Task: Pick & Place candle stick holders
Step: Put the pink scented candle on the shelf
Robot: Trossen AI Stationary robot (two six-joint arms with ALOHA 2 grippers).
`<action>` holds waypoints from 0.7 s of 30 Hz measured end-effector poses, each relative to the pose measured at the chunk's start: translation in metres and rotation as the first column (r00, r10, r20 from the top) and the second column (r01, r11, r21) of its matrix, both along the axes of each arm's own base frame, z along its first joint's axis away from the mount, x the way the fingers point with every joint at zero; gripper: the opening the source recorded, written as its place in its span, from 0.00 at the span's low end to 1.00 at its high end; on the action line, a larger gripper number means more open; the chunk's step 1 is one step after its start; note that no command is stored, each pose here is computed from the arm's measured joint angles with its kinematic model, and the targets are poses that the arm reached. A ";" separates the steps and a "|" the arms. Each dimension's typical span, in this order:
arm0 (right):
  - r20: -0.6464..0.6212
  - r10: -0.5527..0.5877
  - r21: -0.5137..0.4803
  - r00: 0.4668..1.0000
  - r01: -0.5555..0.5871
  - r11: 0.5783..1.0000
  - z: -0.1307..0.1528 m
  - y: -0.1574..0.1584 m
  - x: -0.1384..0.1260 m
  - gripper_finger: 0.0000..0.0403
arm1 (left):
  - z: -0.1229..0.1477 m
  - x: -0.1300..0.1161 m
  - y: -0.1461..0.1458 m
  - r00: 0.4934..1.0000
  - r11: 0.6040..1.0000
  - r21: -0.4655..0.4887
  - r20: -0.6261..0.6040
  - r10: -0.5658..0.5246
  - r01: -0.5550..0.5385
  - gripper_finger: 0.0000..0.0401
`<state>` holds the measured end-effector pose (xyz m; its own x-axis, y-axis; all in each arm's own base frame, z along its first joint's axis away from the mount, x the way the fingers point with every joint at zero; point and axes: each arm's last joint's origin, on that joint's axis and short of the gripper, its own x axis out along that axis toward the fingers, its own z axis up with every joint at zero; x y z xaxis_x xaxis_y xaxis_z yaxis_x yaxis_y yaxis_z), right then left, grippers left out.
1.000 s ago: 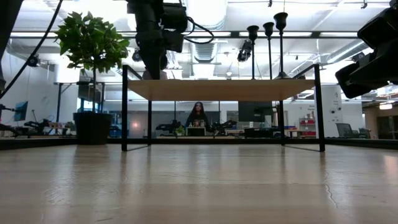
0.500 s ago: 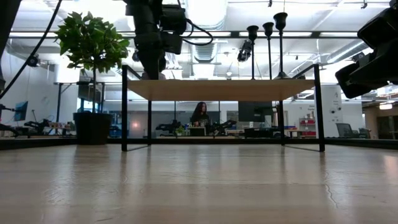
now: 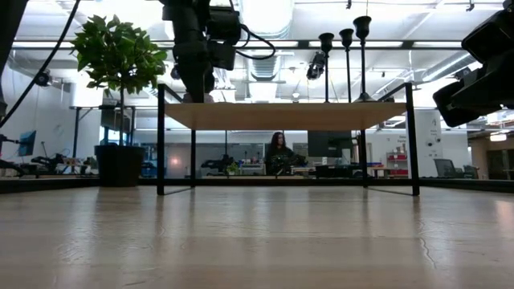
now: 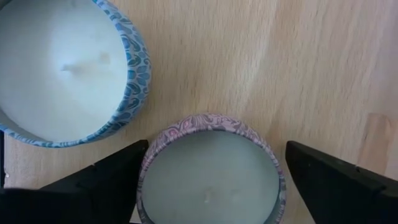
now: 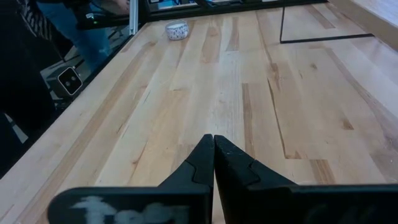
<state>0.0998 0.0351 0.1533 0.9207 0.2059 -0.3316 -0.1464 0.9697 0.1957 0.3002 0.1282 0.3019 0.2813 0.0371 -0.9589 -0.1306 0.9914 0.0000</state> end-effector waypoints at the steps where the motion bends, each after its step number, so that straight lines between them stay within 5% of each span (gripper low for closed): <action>1: 0.000 0.000 0.000 1.000 0.000 1.000 0.000 0.000 0.000 0.02 | 0.000 0.000 0.000 1.000 1.000 0.000 0.000 0.000 0.000 0.94; 21: 0.000 0.000 0.000 1.000 0.000 1.000 0.000 0.000 0.000 0.02 | 0.008 -0.002 0.000 1.000 1.000 0.030 -0.020 0.009 -0.009 0.94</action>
<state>0.0998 0.0351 0.1533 0.9206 0.2061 -0.3316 -0.1466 0.9696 0.1957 0.2987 0.1287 0.3100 0.2614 0.0678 -0.9628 -0.1393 0.9897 0.0319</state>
